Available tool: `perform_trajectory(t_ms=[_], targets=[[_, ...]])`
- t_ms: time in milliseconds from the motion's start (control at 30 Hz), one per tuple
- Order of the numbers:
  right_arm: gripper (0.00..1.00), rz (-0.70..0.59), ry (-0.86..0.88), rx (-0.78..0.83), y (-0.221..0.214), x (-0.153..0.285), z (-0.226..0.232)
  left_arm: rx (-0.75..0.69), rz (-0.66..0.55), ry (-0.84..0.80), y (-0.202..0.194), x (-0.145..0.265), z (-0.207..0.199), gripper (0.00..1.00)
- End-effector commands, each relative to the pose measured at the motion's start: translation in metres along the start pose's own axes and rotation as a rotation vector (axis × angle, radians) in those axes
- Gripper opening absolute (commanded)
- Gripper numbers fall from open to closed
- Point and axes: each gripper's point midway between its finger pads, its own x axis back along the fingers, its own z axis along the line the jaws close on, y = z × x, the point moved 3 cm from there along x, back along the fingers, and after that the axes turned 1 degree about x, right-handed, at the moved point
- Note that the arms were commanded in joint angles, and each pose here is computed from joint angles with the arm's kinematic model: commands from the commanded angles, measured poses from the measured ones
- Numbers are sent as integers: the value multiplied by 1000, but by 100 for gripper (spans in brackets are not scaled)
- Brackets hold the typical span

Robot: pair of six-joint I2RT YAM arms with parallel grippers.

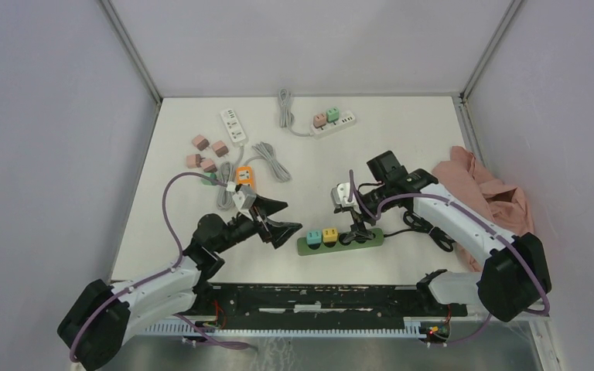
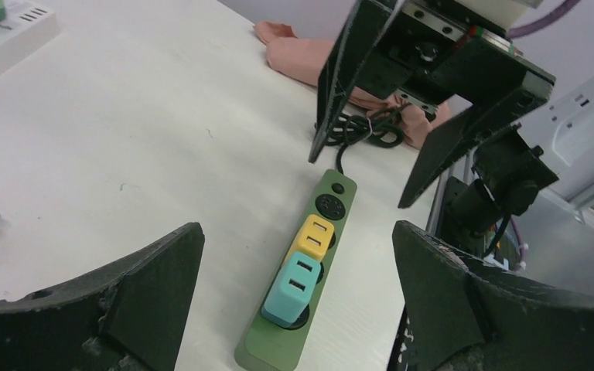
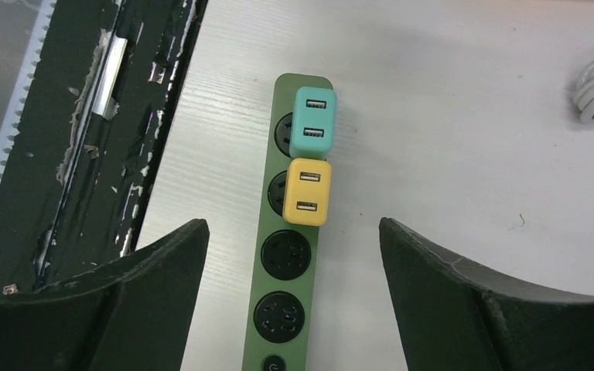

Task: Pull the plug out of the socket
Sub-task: Remove the plug from the socket.

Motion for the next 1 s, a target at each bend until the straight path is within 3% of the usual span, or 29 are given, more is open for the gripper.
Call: perform_trajectory(t_ms=[0, 233, 600, 967], targets=[[87, 12, -43, 2, 0, -4, -10, -120, -3, -116, -4, 0, -11, 97], [87, 46, -38, -2, -6, -15, -10, -136, 8, -123, -18, 7, -11, 95], [89, 83, -30, -1, -9, -24, -11, -122, -2, -3, -24, 17, 5, 97], [89, 92, -15, 1, -9, -37, -7, -125, -35, -46, -25, 29, -4, 98]])
